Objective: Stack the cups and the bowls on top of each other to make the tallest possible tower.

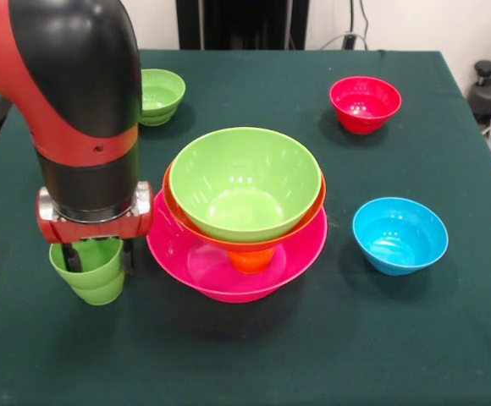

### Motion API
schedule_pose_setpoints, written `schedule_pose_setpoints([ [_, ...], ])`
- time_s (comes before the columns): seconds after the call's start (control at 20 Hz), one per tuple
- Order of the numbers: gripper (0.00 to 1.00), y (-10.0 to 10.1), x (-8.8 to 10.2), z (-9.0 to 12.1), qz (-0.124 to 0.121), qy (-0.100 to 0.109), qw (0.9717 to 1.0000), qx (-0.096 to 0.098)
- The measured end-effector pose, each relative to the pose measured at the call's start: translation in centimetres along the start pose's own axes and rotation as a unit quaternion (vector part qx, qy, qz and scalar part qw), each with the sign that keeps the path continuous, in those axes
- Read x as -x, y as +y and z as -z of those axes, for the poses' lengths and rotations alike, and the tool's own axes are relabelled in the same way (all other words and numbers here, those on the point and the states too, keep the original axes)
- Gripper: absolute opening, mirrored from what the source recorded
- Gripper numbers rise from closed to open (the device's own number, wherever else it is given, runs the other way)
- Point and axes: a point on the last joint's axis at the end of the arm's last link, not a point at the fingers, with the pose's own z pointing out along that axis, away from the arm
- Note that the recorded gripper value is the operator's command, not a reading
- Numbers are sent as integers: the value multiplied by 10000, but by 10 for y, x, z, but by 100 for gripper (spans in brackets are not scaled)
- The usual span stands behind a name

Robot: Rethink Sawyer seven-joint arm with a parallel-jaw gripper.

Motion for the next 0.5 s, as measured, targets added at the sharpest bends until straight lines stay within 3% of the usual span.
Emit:
schedule_pose_setpoints([
  [0.3, 100, -11, 1, 13, -229, -61, 9997, -75],
  [0.5, 100, -20, -3, 23, -819, -128, 9962, -279],
])
